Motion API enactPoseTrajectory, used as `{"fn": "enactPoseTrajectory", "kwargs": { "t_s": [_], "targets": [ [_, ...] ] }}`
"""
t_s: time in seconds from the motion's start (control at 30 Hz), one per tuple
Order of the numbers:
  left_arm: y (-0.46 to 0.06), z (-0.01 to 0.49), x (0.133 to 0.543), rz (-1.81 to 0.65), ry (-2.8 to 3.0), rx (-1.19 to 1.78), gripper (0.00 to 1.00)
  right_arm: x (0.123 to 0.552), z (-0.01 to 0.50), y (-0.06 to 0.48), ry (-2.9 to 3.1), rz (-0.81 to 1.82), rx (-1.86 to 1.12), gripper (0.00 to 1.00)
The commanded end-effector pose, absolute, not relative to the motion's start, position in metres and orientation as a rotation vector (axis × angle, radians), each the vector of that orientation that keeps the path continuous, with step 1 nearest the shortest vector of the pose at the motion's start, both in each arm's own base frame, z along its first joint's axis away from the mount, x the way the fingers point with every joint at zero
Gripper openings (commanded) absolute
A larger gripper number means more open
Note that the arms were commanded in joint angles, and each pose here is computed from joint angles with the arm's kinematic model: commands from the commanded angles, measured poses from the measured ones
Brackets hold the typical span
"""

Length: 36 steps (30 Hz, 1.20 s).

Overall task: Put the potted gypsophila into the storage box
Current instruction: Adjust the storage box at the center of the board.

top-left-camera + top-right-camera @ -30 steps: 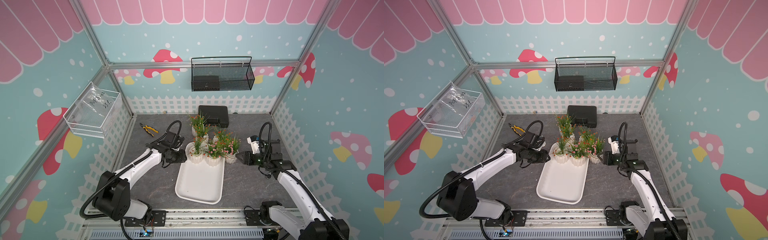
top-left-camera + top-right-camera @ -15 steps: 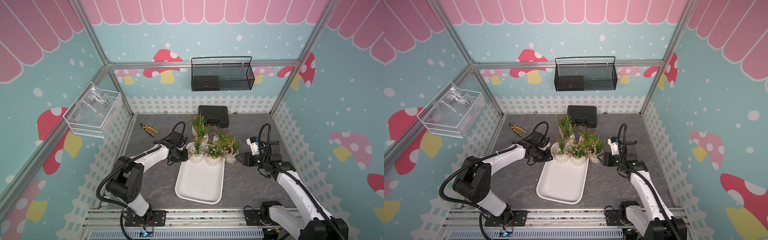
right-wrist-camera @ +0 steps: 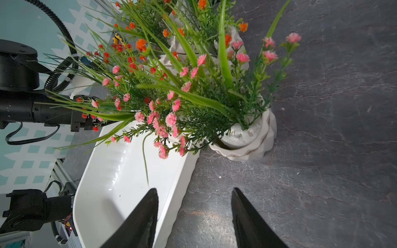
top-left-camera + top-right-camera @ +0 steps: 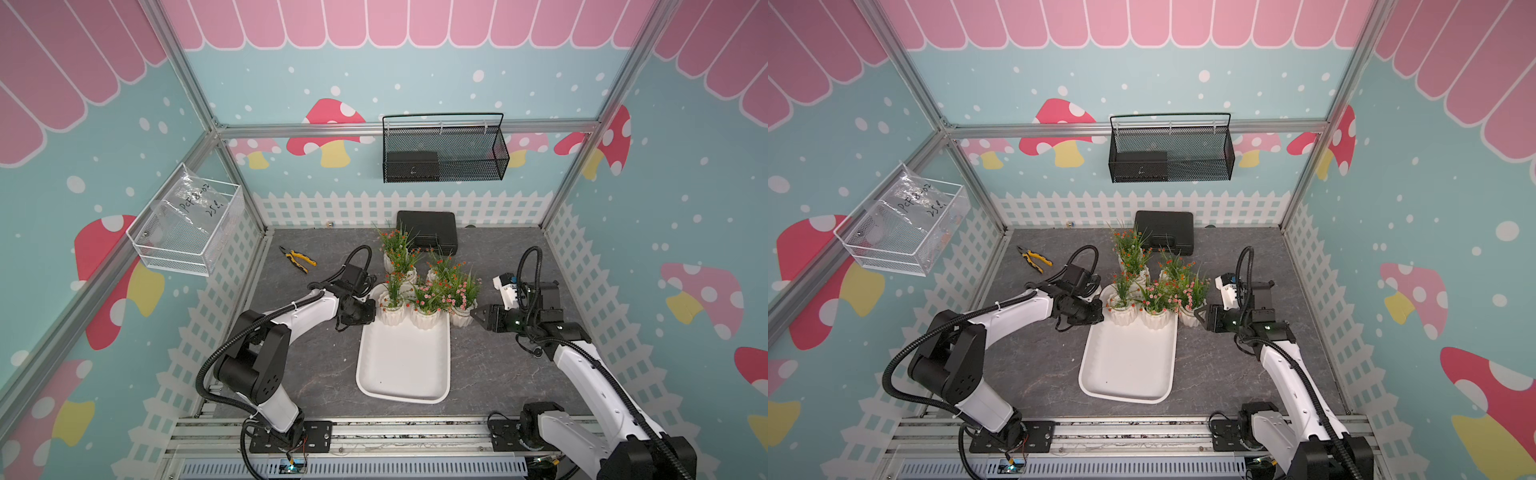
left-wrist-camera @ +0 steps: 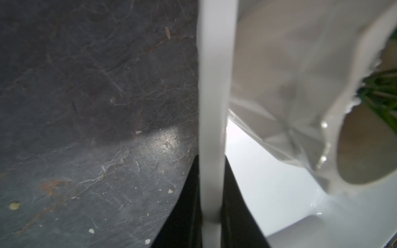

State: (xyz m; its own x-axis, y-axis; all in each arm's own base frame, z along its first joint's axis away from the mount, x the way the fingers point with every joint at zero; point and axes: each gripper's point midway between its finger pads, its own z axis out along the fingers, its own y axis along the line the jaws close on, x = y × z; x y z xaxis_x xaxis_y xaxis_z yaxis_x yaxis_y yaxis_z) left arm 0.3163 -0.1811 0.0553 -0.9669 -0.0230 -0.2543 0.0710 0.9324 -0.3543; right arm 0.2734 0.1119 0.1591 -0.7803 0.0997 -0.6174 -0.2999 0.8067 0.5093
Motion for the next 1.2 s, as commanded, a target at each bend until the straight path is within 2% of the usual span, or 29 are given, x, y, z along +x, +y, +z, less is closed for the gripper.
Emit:
{"fn": "enactPoseTrajectory", "kwargs": {
  "t_s": [0.0, 0.3, 0.57, 1.17],
  "targets": [
    [-0.158, 0.064, 0.315, -0.513, 2.807, -0.103, 0.04, 0.276, 0.159, 0.112, 2.334, 0.801, -0.155, 0.57],
    [-0.111, 0.072, 0.299, -0.459, 2.747, -0.310, 0.00, 0.282, 0.158, 0.112, 2.330, 0.801, -0.155, 0.58],
    [-0.070, 0.072, 0.293, -0.258, 2.698, -0.537, 0.00, 0.285, 0.156, 0.110, 2.329, 0.774, -0.157, 0.60],
    [-0.061, 0.058, 0.294, -0.278, 2.599, -0.716, 0.00, 0.286, 0.155, 0.100, 2.343, 0.743, -0.058, 0.62]
  ]
}}
